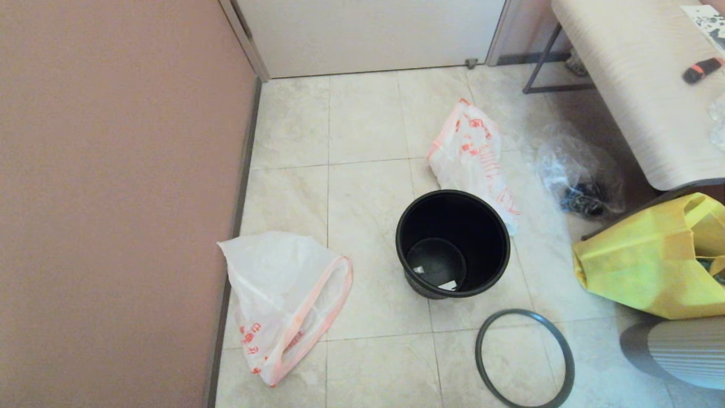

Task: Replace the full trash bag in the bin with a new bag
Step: Pick up a new trash bag

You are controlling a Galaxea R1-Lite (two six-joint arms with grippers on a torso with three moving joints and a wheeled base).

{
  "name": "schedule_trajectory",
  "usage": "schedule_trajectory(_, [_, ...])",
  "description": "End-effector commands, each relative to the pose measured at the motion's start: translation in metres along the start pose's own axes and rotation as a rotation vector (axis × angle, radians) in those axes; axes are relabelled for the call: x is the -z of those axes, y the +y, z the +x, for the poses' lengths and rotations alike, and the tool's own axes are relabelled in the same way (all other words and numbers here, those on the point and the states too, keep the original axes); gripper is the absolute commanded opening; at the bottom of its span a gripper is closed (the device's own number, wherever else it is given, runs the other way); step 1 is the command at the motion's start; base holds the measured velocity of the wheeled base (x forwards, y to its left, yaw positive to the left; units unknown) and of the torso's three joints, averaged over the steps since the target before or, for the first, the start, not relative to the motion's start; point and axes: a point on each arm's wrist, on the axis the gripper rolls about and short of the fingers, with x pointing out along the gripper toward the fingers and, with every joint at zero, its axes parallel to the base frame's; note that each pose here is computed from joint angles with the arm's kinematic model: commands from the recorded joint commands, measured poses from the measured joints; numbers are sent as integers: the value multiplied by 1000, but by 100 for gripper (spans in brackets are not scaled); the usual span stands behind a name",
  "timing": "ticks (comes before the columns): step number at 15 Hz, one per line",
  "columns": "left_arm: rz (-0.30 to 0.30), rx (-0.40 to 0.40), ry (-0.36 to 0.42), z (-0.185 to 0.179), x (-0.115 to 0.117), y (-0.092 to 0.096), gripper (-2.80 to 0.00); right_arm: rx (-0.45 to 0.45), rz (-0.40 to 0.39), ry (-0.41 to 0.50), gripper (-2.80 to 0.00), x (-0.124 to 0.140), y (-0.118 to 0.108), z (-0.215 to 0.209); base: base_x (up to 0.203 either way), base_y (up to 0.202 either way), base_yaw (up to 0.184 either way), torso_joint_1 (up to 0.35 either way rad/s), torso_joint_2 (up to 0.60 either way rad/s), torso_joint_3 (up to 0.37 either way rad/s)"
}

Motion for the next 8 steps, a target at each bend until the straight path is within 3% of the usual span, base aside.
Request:
schedule_trajectory(1, [0,1,13,1,4,0,-280,0,-1,3,-280,0,0,0,0,0,0,0,0,0])
schedule_trajectory(8, [2,1,13,1,4,0,-280,-1,0,3,-280,0,0,0,0,0,0,0,0,0])
